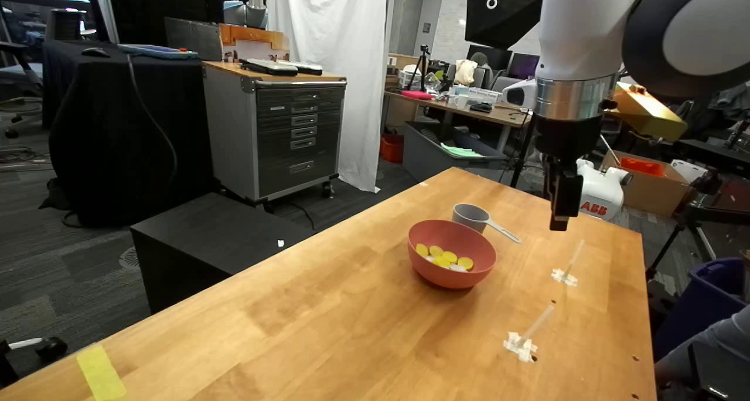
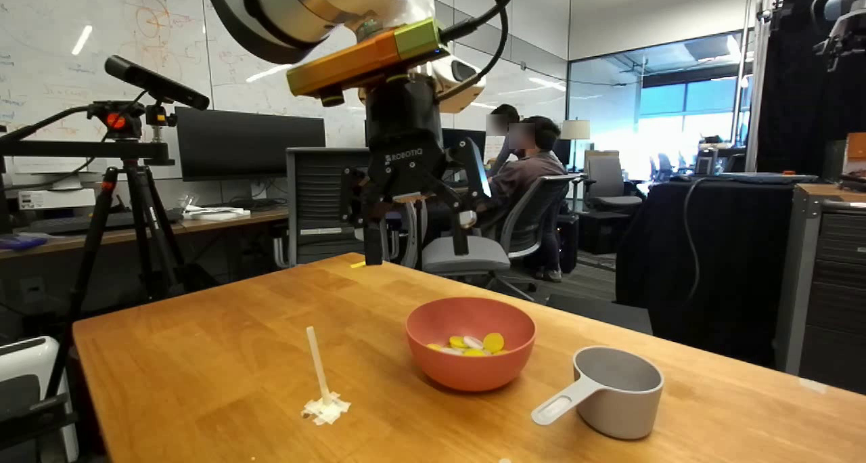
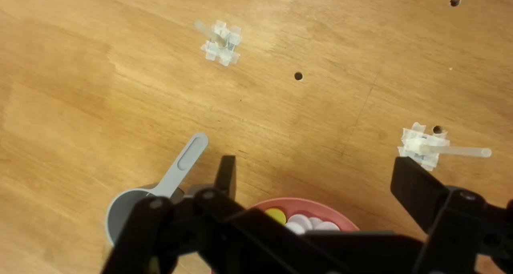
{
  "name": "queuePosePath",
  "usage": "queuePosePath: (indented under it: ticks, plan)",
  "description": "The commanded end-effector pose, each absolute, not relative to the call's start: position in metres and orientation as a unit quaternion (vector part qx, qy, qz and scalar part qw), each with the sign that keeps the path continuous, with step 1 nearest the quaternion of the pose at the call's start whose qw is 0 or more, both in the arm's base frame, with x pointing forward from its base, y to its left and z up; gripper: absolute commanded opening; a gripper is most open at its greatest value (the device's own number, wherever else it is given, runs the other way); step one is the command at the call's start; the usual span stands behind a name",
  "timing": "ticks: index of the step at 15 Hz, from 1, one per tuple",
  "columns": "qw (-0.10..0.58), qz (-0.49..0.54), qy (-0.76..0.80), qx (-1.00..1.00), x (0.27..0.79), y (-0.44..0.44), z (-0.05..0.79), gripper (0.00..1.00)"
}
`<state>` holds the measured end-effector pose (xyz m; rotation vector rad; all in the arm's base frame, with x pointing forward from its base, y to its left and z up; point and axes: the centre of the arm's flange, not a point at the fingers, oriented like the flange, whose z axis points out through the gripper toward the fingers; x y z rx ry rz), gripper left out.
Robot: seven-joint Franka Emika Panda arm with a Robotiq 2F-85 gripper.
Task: Pour the contents in the grey measuring cup into the pink bowl
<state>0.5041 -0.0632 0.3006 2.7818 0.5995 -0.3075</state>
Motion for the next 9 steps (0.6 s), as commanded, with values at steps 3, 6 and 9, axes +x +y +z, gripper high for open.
queuePosePath:
  ticks: [3, 6, 9]
  plan:
    - [0.139, -0.108, 0.21, 0.962, 0.5039, -0.0633, 0.3007, 1.0]
    - [0.139, -0.108, 0.211, 0.962, 0.5038, -0.0633, 0.3007, 1.0]
    - [0.139, -0.108, 0.211, 0.961, 0.5038, -0.0633, 0.3007, 1.0]
